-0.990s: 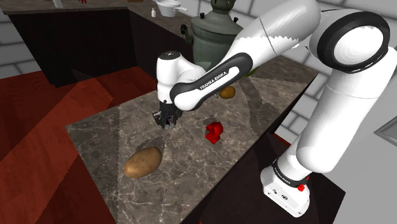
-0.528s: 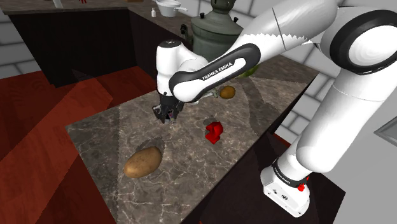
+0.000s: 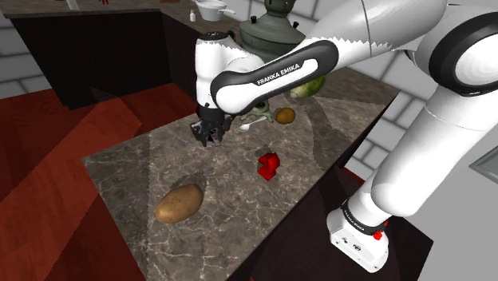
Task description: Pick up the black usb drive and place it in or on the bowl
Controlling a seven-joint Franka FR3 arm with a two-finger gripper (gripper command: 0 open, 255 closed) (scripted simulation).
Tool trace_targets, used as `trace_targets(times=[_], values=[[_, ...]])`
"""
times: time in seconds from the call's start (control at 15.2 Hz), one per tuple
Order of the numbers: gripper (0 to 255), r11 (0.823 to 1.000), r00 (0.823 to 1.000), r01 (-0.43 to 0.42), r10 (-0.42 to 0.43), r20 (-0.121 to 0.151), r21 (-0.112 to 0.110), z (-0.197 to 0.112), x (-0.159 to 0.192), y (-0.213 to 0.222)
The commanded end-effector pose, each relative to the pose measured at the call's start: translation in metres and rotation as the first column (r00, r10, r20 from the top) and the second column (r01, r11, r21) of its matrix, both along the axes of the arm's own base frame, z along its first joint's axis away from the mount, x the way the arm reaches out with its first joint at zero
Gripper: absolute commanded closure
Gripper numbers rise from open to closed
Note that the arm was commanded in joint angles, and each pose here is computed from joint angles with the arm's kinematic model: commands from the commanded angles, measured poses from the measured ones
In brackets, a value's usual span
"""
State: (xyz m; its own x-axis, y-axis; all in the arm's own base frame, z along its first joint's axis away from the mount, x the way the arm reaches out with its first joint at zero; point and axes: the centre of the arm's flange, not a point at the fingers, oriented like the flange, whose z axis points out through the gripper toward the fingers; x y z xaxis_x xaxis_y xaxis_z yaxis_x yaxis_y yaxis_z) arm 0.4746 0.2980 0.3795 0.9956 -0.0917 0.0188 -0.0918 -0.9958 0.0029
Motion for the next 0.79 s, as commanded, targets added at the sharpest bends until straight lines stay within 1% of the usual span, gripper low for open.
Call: trace_targets(times=[0.0, 0.26, 0.73], values=[[255, 1.0, 1.0, 0.0, 0.0, 0.0, 0.0, 0.01, 0.001, 0.0], [255, 1.0, 1.0, 0.0, 0.0, 0.0, 0.0, 0.03, 0.001, 0.0], [255, 1.0, 1.0, 0.0, 0.0, 0.0, 0.0, 0.032, 0.077, -0.052]])
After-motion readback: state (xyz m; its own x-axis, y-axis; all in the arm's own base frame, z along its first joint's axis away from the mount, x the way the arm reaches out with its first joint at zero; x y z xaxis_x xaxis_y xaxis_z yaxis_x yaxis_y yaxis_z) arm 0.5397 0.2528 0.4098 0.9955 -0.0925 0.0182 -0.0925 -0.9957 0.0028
